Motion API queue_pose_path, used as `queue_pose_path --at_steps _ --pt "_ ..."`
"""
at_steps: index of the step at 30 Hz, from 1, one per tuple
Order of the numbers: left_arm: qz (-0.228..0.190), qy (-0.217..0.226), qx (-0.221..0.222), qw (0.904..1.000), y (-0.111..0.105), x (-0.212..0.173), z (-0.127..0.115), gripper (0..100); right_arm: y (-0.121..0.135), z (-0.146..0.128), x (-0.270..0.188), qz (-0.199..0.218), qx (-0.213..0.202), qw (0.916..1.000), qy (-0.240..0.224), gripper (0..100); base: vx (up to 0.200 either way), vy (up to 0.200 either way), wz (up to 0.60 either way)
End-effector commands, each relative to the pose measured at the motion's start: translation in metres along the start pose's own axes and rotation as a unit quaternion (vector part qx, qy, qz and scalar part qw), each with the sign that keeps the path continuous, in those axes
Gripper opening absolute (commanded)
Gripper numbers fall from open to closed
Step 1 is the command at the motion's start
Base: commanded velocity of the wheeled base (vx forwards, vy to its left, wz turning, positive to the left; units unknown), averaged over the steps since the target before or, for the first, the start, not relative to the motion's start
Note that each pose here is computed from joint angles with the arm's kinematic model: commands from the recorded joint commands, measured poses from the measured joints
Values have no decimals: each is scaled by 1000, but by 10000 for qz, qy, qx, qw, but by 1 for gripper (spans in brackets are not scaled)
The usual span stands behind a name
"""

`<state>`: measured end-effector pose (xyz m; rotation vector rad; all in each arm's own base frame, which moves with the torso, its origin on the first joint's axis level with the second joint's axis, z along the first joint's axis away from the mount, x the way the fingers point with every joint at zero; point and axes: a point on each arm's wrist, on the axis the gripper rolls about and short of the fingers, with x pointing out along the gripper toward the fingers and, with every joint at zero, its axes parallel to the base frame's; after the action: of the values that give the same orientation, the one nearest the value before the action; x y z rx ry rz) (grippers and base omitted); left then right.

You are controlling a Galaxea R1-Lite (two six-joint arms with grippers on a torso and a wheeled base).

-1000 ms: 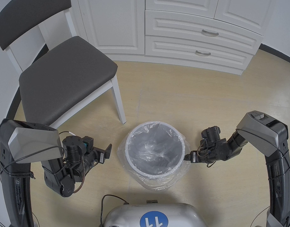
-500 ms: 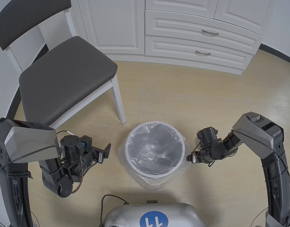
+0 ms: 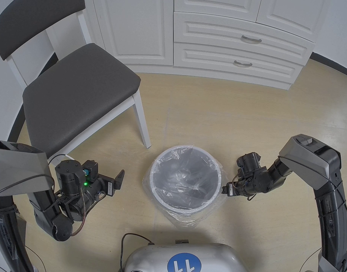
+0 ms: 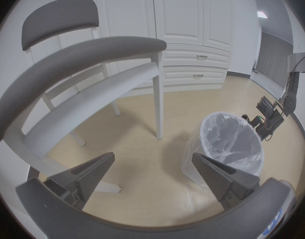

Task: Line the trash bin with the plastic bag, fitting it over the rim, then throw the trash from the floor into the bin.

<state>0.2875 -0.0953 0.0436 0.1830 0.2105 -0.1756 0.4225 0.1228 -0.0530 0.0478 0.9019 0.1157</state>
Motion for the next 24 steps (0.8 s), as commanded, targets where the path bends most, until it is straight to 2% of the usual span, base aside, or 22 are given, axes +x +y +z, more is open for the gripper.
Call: queue_pose_path --at_steps 1,5,12,13,18,24 --pt "78 -229 -165 9996 10 -25 18 100 -4 10 -29 381 74 9991 -176 100 0 0 0" --pt "155 -110 -168 9997 19 -48 17 100 -4 20 -61 510 79 9980 -360 100 0 0 0" --pt "88 65 -203 9997 18 -48 9 100 1 20 -93 573 2 9973 -465 100 0 0 0" --pt "31 310 -251 9992 15 -40 -4 100 5 16 -101 568 -48 9973 -468 100 0 0 0" --pt "-41 614 -407 9973 8 -22 -23 100 7 10 -107 575 -182 9965 -574 100 0 0 0" --pt "-60 505 -455 9977 4 -4 -24 100 6 6 -90 359 -295 9967 -670 100 0 0 0"
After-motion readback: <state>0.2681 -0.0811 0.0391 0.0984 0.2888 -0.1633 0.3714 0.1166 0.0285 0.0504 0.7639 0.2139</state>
